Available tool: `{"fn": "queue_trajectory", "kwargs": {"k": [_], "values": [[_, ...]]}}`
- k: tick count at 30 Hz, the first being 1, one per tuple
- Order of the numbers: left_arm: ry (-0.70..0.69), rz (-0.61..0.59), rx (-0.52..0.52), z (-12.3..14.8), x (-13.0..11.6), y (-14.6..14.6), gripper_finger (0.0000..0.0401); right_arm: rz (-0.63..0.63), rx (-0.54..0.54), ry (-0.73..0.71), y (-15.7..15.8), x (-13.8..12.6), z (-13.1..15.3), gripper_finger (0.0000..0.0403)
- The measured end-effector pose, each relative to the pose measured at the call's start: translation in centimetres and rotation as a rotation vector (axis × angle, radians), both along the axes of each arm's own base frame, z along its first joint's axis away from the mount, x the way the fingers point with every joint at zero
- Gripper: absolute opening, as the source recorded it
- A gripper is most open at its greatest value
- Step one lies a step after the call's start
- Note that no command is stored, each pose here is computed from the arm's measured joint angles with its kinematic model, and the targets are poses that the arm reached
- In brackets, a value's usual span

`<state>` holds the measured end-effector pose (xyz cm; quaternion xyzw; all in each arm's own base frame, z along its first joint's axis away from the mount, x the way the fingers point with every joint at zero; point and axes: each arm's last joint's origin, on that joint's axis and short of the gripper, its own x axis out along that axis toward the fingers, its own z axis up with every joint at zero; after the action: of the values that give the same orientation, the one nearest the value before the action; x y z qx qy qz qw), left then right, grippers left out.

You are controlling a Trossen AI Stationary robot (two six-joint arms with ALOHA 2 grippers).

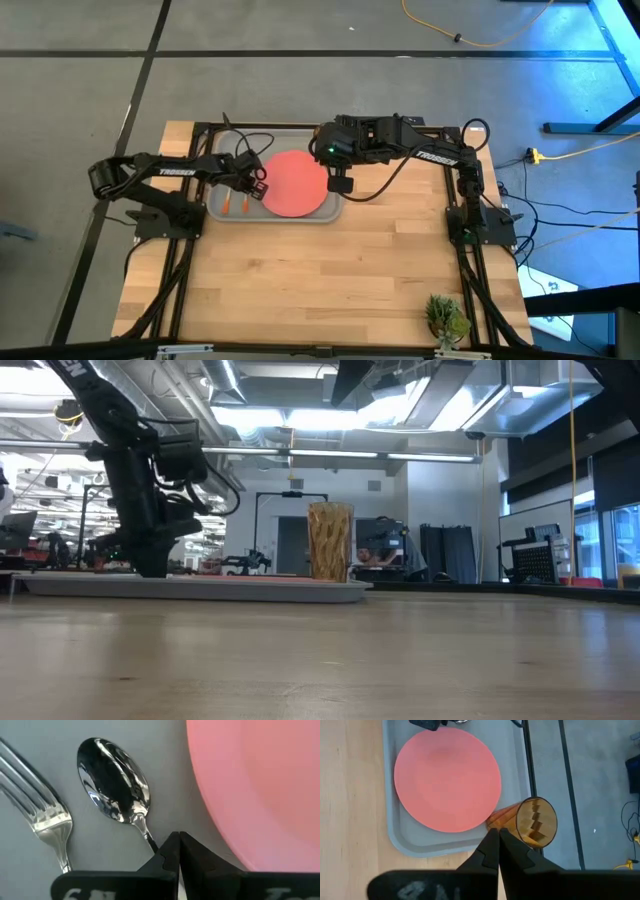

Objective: Pick and place plate/cup/fork/spoon on tray
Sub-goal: Adjust the orange fork, then adjust the pink plate

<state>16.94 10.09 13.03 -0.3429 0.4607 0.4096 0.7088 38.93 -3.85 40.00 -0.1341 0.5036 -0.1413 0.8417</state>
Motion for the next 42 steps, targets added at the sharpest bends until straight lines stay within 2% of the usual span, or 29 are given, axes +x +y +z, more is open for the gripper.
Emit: {"fn": "queue_trajectory", "kwargs": {"k": [9, 34, 42], "values": [[-0.010, 0.003, 0.019, 0.4, -0.2, 0.0, 0.0000, -0.005, 0.011, -0.004, 0.0, 0.0, 0.0, 0.0005], [0.030, 0.130, 0.027, 0.4, -1.1, 0.4, 0.0000, -0.014, 0.019, -0.009, 0.0, 0.0, 0.0, 0.0005], [-0.077, 0.100, 0.086, 0.8, -0.1, 1.0, 0.0000, -0.014, 0.019, -0.009, 0.0, 0.0, 0.0, 0.0005]]}}
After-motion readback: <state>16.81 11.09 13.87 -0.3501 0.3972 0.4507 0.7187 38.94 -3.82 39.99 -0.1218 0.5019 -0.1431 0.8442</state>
